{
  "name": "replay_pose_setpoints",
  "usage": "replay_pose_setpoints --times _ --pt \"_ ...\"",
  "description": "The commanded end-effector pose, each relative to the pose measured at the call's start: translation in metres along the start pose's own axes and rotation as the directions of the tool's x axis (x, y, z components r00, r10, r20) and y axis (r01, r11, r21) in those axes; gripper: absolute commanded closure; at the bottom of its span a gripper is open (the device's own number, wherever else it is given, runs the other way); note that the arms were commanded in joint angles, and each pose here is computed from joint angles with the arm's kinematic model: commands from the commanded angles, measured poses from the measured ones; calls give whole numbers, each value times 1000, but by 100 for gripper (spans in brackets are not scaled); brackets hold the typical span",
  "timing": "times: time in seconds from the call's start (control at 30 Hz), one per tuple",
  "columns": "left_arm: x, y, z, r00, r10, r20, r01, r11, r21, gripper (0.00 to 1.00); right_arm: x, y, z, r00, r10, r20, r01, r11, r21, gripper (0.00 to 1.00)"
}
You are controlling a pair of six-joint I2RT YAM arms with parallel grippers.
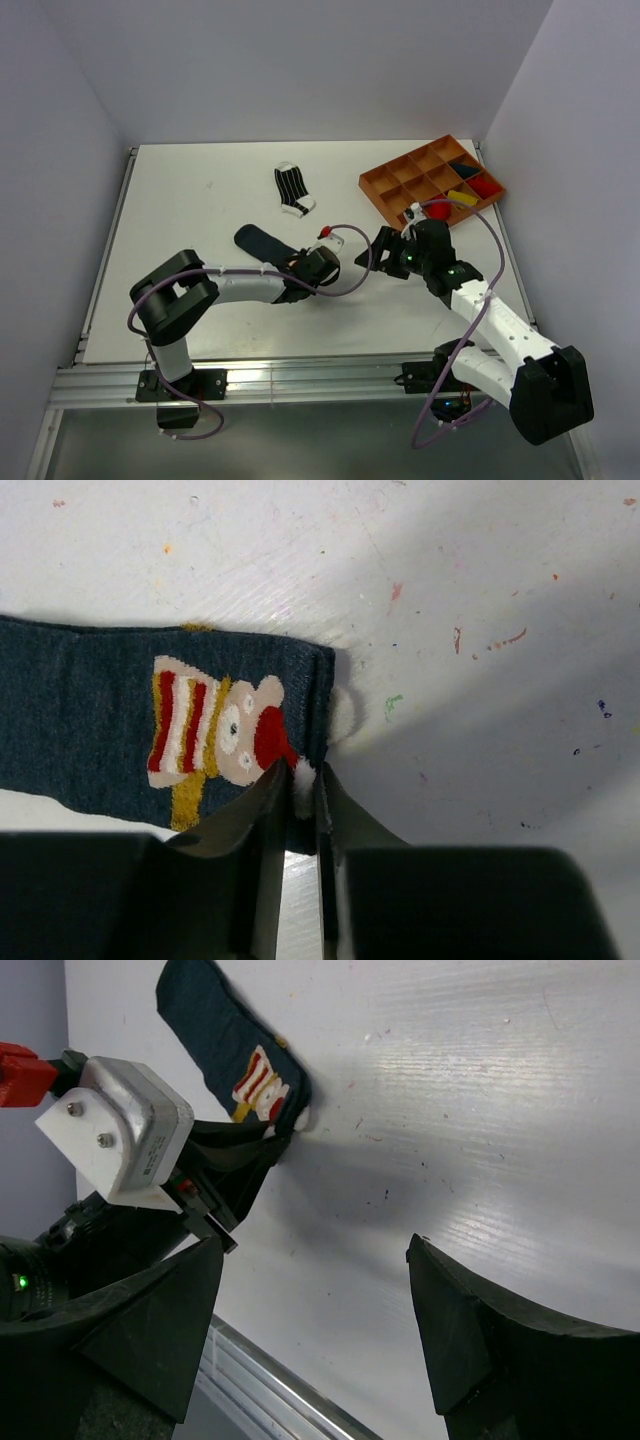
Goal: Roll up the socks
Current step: Roll the sock at the center of the board.
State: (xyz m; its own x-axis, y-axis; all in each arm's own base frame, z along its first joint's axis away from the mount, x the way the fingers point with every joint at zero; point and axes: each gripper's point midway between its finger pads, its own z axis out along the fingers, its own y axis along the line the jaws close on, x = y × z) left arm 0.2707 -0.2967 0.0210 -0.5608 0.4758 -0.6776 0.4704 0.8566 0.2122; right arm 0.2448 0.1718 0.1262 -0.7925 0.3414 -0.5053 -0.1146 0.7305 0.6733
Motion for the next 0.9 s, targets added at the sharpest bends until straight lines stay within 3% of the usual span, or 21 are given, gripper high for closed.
replay_pose_setpoints --times 0.0,0.07,0.1,0.37,0.53,0.87 --pt "17 -10 2 997 11 -77 -8 999 38 82 -12 8 8 999 -18 51 18 1000 -2 18" --pt "11 -15 1 998 -4 -68 8 998 59 91 -11 7 12 998 -3 55 3 1000 5 19" --pt "10 -18 1 997 -19 -69 24 997 71 100 -13 7 15 997 -1 74 0 1000 7 19" --pt "-2 -32 -4 994 -83 -68 91 987 131 100 -22 6 40 988 41 149 -51 997 61 21" --pt "-14 -40 -13 973 -215 -81 228 946 229 100 -23 0 60 980 107 166 -123 988 89 22" --pt "-19 -32 -12 834 -502 -230 550 722 419 100 -2 4 96 982 171 85 -180 978 110 26"
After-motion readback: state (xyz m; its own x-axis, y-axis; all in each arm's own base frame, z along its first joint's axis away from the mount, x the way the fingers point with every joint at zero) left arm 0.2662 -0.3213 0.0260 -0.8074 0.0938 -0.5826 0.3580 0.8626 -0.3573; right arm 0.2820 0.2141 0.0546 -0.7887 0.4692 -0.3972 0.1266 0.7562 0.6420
